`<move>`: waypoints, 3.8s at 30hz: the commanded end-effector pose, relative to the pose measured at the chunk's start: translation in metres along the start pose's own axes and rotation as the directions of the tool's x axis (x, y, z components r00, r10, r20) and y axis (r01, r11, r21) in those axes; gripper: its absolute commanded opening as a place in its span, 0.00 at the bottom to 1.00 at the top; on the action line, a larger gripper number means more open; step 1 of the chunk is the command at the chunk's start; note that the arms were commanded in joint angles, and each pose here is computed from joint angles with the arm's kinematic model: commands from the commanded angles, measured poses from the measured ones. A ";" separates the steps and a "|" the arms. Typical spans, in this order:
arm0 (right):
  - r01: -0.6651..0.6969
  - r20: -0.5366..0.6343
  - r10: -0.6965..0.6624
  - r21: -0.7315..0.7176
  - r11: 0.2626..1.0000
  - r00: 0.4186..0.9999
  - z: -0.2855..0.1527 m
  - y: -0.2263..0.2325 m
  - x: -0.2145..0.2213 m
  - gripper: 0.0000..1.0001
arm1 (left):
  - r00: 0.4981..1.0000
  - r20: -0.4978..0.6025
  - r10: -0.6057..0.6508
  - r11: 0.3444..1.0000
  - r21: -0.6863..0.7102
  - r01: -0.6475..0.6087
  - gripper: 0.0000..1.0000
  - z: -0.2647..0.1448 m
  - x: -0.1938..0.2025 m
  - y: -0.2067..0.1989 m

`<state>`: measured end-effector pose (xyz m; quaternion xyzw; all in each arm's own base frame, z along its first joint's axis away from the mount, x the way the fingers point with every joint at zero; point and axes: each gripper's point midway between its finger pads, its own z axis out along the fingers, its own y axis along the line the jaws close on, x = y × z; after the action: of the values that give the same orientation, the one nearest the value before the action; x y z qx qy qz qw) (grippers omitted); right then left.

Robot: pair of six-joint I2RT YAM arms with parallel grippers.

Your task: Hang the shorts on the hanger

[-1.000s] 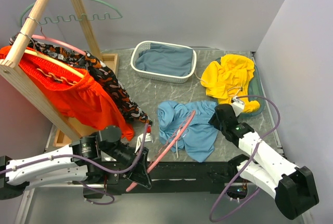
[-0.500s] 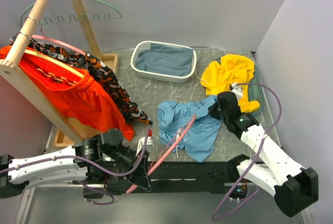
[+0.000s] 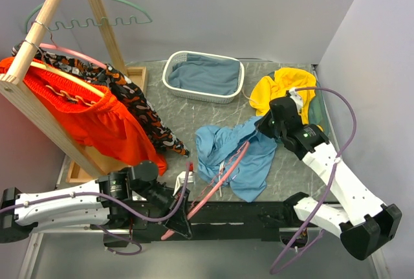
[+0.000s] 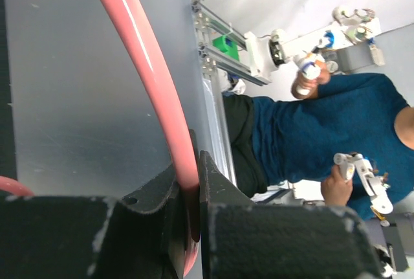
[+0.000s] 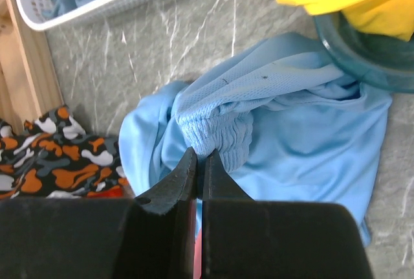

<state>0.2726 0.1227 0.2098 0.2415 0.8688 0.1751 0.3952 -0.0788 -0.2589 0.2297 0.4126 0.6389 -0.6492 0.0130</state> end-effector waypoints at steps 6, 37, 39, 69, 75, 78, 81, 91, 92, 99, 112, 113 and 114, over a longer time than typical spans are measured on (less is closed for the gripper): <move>-0.010 -0.014 0.009 -0.062 0.998 1.000 -0.023 0.034 -0.006 0.00 | 0.982 0.102 0.161 0.987 -0.025 -0.159 0.01 0.008 -0.041 -0.009; 0.220 -0.076 -0.261 -0.343 0.913 0.962 -0.106 0.136 0.008 0.14 | 0.774 0.495 0.395 0.918 -0.185 -0.350 0.01 0.013 -0.127 0.013; 0.232 -0.056 -0.269 -0.361 0.903 0.961 -0.112 0.137 0.004 0.30 | 0.725 0.547 0.418 0.905 -0.184 -0.383 0.01 0.007 -0.135 0.003; 0.038 -0.073 -0.095 -0.556 0.830 0.993 0.002 0.121 0.132 0.48 | 0.562 0.664 0.494 0.841 -0.201 -0.502 0.01 -0.018 -0.165 -0.050; 0.007 -0.084 -0.063 -0.541 0.841 0.994 0.021 0.129 0.146 0.52 | 0.551 0.670 0.498 0.837 -0.205 -0.508 0.01 -0.019 -0.172 -0.056; -0.008 -0.085 -0.045 -0.544 0.839 0.995 0.026 0.133 0.149 0.53 | 0.538 0.678 0.500 0.834 -0.210 -0.510 0.01 -0.021 -0.177 -0.060; -0.024 -0.074 -0.019 -0.539 0.842 0.997 0.026 0.131 0.148 0.39 | 0.517 0.693 0.502 0.833 -0.228 -0.504 0.01 -0.024 -0.183 -0.063; -0.010 0.007 0.014 -0.414 0.910 1.000 -0.013 0.082 0.136 0.00 | 0.284 0.780 0.557 0.795 -0.403 -0.454 0.01 -0.050 -0.237 -0.069; -0.014 0.008 0.019 -0.404 0.915 1.000 -0.017 0.077 0.135 0.00 | 0.256 0.781 0.569 0.787 -0.427 -0.445 0.01 -0.054 -0.242 -0.068; 0.039 -0.022 -0.052 -0.404 0.914 0.998 -0.045 0.056 0.149 0.00 | 0.171 0.798 0.577 0.765 -0.456 -0.454 0.01 -0.071 -0.288 -0.069; 0.072 -0.026 -0.088 -0.384 0.921 0.996 -0.064 0.043 0.154 0.00 | 0.146 0.787 0.599 0.754 -0.492 -0.435 0.01 -0.095 -0.327 -0.053; 0.075 -0.032 -0.094 -0.388 0.919 0.995 -0.065 0.044 0.156 0.00 | 0.146 0.789 0.597 0.754 -0.489 -0.438 0.01 -0.096 -0.328 -0.051; 0.088 -0.035 -0.110 -0.384 0.919 0.993 -0.065 0.042 0.158 0.00 | 0.135 0.792 0.595 0.753 -0.491 -0.438 0.01 -0.099 -0.330 -0.051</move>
<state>0.1621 0.2489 0.2054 0.1578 0.7986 0.3774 0.4414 0.1402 -0.3830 0.3491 0.1994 0.5518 -0.6650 0.4621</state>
